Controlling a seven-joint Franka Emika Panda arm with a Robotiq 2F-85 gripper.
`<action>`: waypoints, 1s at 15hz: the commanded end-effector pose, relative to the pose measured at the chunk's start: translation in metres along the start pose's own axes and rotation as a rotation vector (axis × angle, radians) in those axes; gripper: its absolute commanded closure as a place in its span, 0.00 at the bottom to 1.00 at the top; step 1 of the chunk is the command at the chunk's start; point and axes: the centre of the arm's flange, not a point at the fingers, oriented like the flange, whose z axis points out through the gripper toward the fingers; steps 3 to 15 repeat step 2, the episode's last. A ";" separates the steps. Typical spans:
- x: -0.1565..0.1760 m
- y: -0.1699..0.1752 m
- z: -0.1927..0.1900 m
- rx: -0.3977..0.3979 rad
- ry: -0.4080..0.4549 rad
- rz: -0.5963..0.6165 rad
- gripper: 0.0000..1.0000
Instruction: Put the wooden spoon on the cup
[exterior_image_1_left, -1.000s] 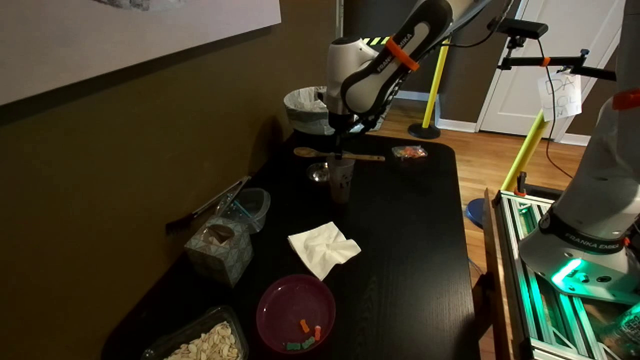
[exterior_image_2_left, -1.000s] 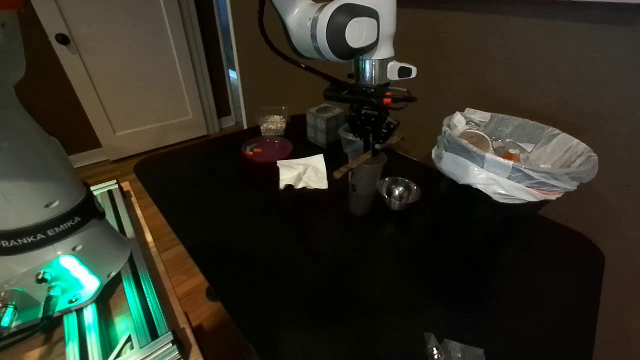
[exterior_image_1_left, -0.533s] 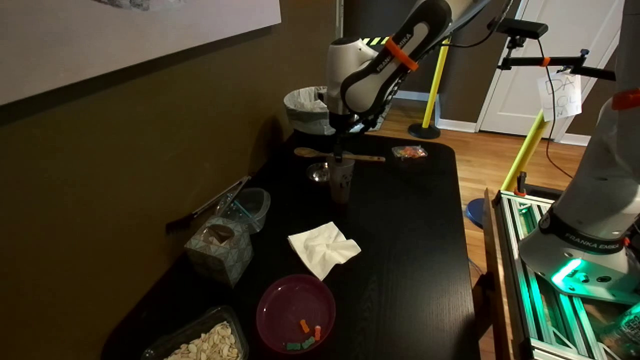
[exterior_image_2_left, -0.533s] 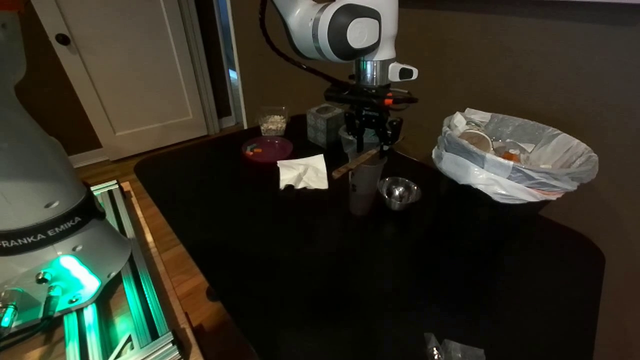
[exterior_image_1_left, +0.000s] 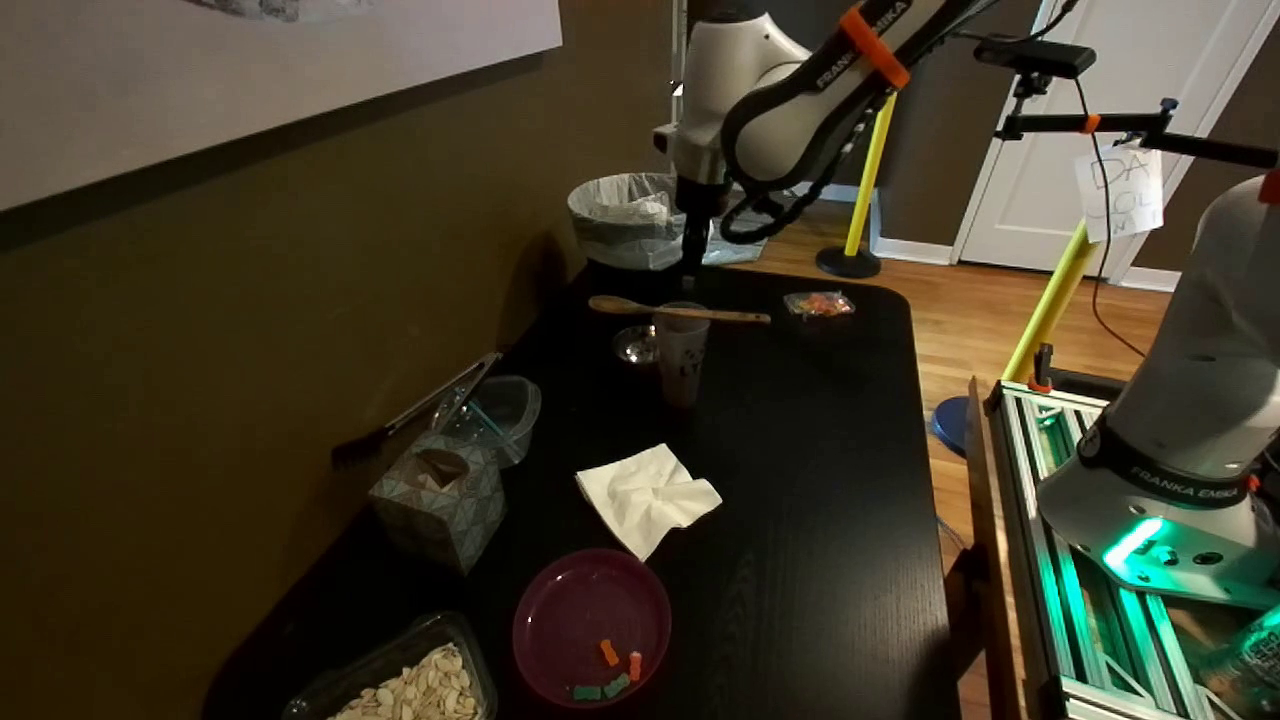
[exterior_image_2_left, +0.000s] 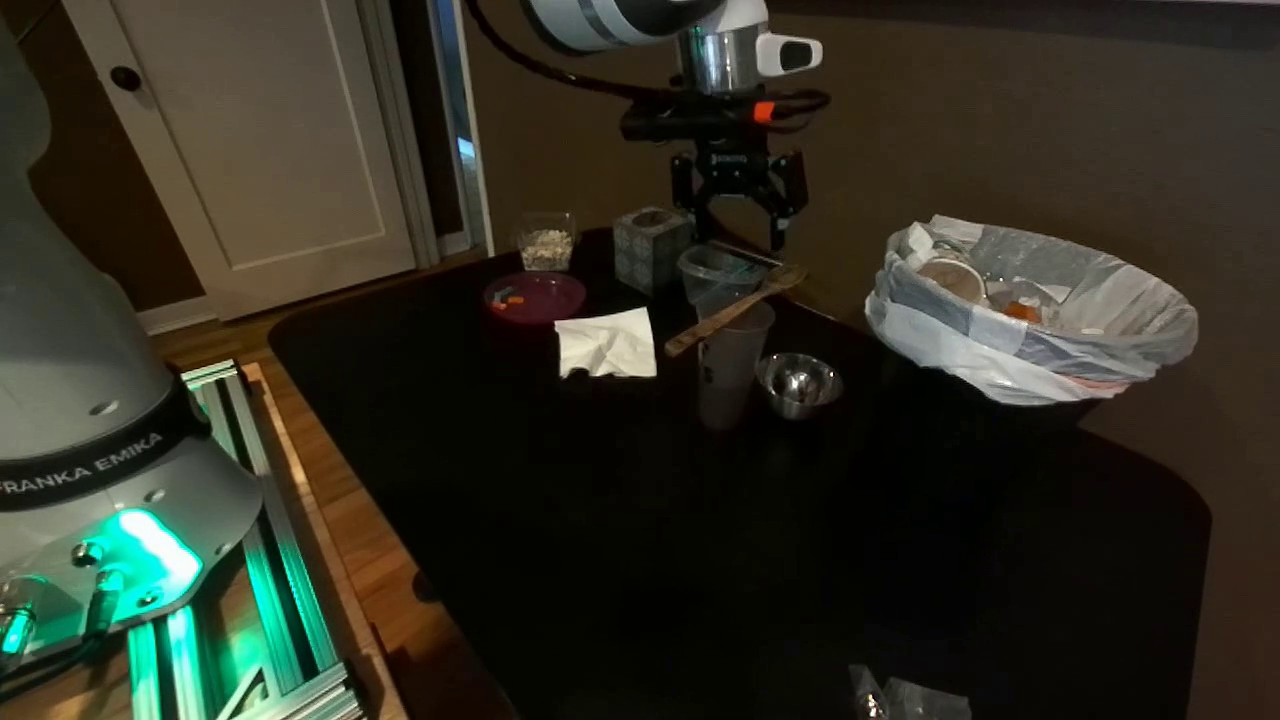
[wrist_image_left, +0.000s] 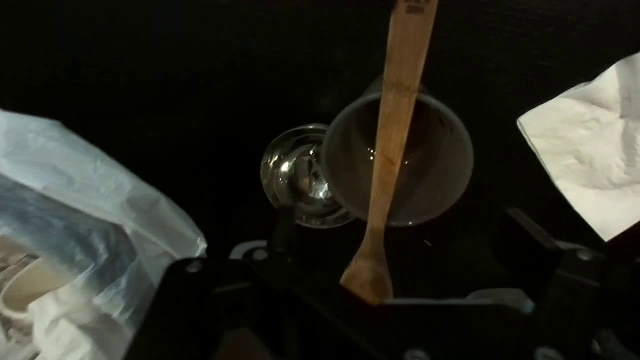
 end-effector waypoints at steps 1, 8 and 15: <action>-0.008 -0.001 -0.011 -0.014 0.026 -0.007 0.00; -0.015 -0.003 -0.019 -0.021 0.040 -0.011 0.00; -0.015 -0.003 -0.019 -0.021 0.040 -0.011 0.00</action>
